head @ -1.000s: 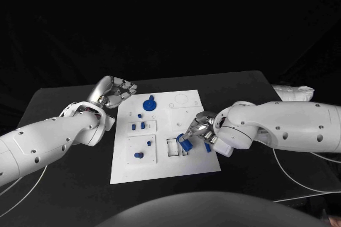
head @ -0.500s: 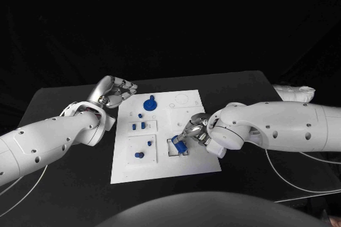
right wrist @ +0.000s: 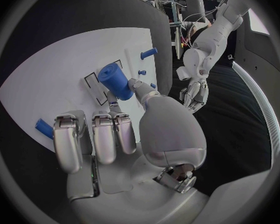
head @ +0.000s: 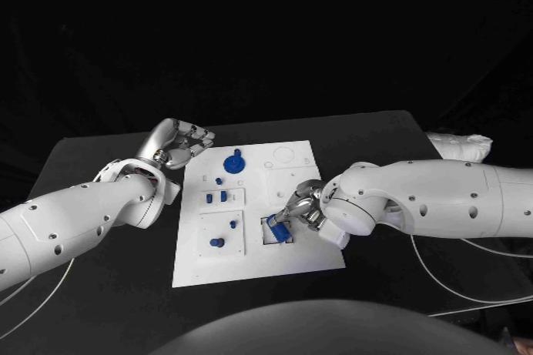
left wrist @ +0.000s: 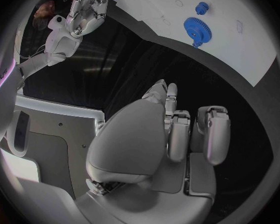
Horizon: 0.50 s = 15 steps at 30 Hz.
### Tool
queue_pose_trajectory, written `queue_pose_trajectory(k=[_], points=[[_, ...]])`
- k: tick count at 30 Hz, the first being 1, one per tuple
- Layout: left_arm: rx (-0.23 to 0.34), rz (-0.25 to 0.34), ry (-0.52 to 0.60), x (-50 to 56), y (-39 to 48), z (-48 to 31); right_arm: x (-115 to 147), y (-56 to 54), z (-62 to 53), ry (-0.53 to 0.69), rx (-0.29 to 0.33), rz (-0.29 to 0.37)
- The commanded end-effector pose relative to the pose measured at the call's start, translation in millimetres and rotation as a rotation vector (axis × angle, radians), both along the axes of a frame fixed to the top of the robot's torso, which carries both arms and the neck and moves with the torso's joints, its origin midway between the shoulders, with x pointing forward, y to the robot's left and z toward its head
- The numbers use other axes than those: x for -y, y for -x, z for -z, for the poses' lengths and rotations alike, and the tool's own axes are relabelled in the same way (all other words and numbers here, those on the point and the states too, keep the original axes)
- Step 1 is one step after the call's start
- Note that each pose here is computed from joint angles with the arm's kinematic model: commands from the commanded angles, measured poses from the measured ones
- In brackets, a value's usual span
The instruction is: Assemble the parts on the task board
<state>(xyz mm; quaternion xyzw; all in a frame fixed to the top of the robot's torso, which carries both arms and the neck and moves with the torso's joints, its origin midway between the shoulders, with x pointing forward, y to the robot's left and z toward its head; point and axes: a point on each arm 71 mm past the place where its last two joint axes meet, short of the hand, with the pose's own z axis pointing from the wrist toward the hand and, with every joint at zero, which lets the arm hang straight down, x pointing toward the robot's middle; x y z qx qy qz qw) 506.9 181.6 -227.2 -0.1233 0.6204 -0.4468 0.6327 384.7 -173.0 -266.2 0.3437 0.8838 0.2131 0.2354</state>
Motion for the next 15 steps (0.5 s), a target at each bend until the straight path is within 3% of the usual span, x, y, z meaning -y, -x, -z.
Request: queue_pose_trajectory(k=[1,15], points=[[0.005,0.016,0.002,1.9,0.7,-1.0,-2.4,1.1,0.4,-0.007,-0.005,0.004],[0.004,0.017,0.002,2.4,0.6,-0.9,-5.3,1.4,0.8,-0.001,-0.006,-0.009]])
